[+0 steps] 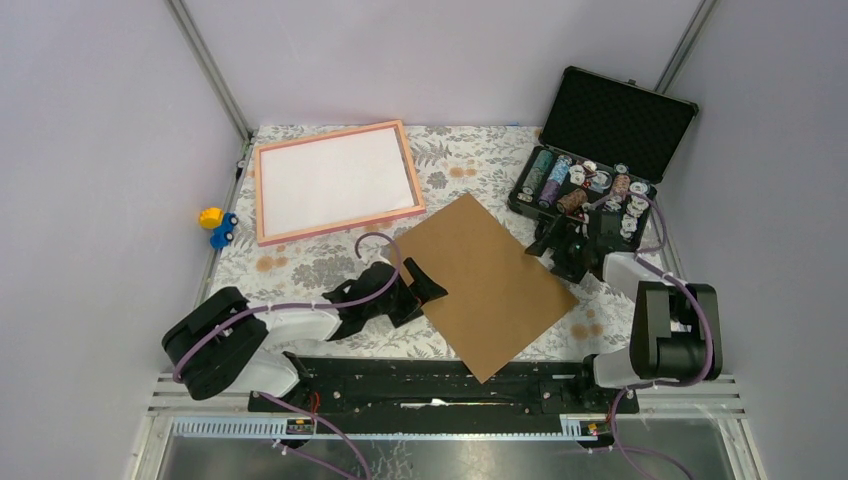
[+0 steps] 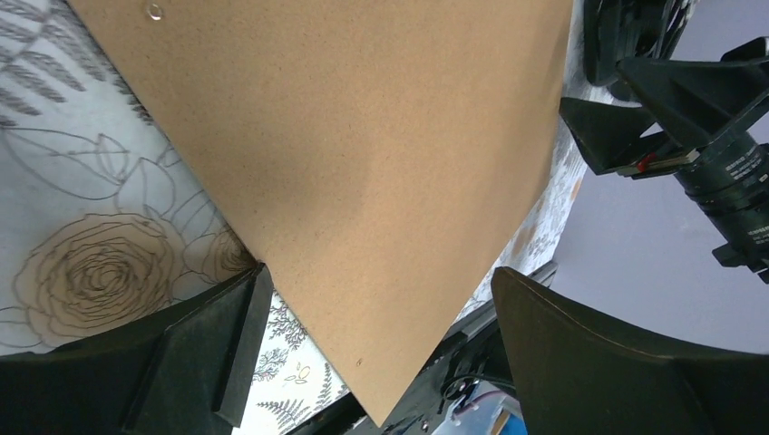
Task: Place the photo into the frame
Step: Adjust the photo frame item at the center of the board.
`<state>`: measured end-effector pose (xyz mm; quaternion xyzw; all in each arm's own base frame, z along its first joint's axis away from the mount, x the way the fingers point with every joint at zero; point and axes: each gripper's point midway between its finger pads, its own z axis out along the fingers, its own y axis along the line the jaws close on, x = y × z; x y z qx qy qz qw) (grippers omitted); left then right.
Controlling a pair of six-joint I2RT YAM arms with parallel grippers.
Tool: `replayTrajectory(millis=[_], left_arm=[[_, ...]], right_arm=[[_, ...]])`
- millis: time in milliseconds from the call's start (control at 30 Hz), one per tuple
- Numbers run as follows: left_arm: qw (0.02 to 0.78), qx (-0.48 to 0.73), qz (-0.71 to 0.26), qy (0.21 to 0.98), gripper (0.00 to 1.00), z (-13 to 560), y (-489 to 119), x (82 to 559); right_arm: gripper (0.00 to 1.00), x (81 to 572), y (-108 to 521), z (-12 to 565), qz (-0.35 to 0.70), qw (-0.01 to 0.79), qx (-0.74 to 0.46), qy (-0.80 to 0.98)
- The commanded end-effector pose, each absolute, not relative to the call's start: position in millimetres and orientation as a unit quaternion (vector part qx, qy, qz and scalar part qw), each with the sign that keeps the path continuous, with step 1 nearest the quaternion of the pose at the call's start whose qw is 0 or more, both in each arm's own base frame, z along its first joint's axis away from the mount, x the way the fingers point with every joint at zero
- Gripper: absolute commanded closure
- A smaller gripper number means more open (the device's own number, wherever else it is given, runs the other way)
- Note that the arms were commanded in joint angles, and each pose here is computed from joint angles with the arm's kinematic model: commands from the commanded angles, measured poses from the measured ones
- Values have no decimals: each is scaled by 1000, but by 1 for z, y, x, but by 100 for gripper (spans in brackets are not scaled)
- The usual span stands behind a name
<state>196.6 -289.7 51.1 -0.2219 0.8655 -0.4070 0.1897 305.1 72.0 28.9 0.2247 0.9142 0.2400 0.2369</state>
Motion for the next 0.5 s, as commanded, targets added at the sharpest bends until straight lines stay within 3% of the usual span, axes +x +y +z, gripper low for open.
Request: replayTrajectory(millis=[0, 467], left_arm=[[210, -163, -445, 855, 1, 79, -319, 201], [240, -50, -509, 825, 2, 134, -361, 196]], right_arm=[[0, 241, 80, 3, 262, 137, 293, 909], [0, 205, 82, 7, 270, 171, 322, 891]])
